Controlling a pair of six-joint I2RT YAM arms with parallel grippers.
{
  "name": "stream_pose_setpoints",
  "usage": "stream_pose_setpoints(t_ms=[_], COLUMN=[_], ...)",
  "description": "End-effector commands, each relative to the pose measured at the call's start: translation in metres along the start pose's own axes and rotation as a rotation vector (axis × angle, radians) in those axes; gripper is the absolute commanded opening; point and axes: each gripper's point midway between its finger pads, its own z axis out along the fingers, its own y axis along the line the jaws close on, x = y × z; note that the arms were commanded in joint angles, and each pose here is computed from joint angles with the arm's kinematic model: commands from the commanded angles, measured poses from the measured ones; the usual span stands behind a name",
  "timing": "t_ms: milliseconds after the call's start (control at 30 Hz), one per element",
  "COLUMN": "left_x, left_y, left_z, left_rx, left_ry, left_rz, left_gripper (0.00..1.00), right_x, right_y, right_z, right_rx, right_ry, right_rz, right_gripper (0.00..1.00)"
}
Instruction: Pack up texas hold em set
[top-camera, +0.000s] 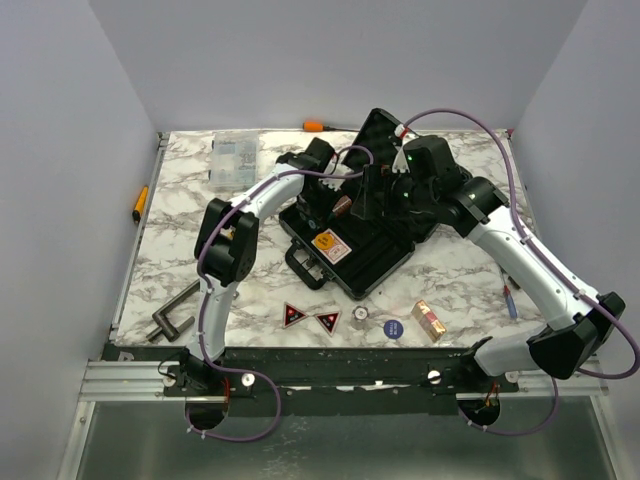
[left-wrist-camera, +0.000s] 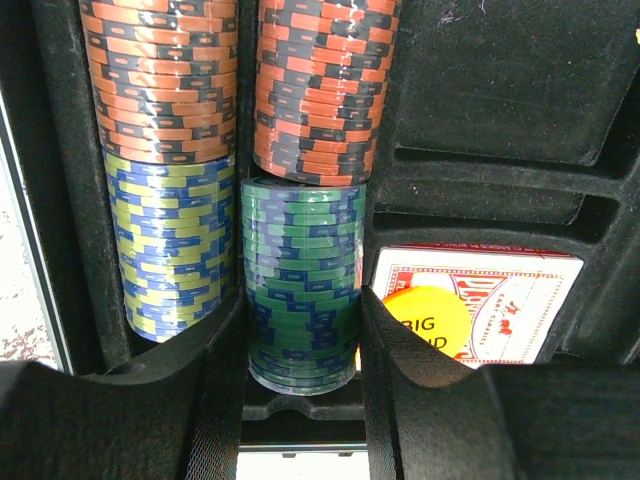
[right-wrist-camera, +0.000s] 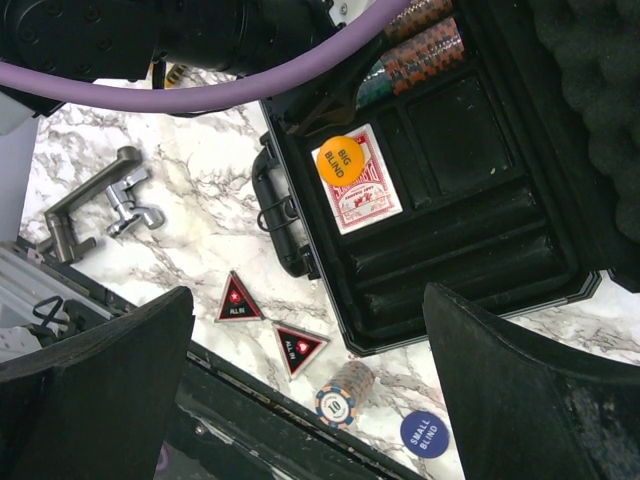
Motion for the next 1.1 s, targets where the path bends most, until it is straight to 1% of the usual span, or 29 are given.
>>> stream_pose_setpoints(t_ms=[0,67,100,133,167,300,467,633,700,767,867,933,967,1067], left_x=[-0.019,-0.020,-0.021,-0.022,-0.024,-0.032,-0.042,-0.039,-0.029,-0.022,-0.004,0.013,0.023,0.048], left_y=[0.004,0.005,0.004,0.004,0.004,0.002,-0.003,-0.003,0.006,0.014,0.022,0.022,0.025,0.020], left_z=[-0.011,-0.016,-0.019,-0.023,-0.028,-0.055,-0.107,-0.161,-0.182,-0.206,-0.230,-0.238,-0.236,-0.232], left_rx=[-0.014,-0.024,-0.027,-0.032,-0.036,-0.060,-0.097,-0.178,-0.269,-0.350,-0.439,-0.457,-0.465,-0.380], left_ry=[-0.084,-0.102,-0.115,-0.124,-0.136,-0.193,-0.307,-0.415,-0.463,-0.543,-0.615,-0.646,-0.661,-0.711], left_rz=[0.029,0.030,0.033,0.035,0.036,0.034,0.021,-0.024,-0.081,-0.126,-0.195,-0.246,-0.288,-0.328], left_gripper=[0.44,0.65,0.87,0.97,0.98,0.98,0.98,0.98,0.98,0.98,0.99,0.98,0.98,0.98], right_x=[-0.014,-0.014,-0.014,-0.013,-0.013,-0.011,-0.012,-0.019,-0.018,-0.016,-0.015,-0.015,-0.014,-0.011], right_y=[0.013,0.015,0.016,0.016,0.018,0.023,0.023,0.022,0.019,0.016,0.013,0.012,0.011,0.009], right_z=[-0.005,-0.006,-0.008,-0.009,-0.010,-0.017,-0.028,-0.043,-0.048,-0.051,-0.056,-0.059,-0.060,-0.061], right_rx=[-0.049,-0.055,-0.059,-0.063,-0.070,-0.097,-0.104,-0.093,-0.085,-0.072,-0.058,-0.052,-0.050,-0.047], right_ry=[-0.037,-0.035,-0.036,-0.035,-0.033,-0.033,-0.062,-0.103,-0.109,-0.110,-0.115,-0.117,-0.119,-0.120], right_rz=[-0.023,-0.018,-0.014,-0.010,-0.002,0.016,0.031,0.032,0.031,0.027,0.019,0.019,0.019,0.029], right_gripper=[1.00,1.00,1.00,1.00,1.00,1.00,1.00,1.00,1.00,1.00,1.00,1.00,1.00,1.00])
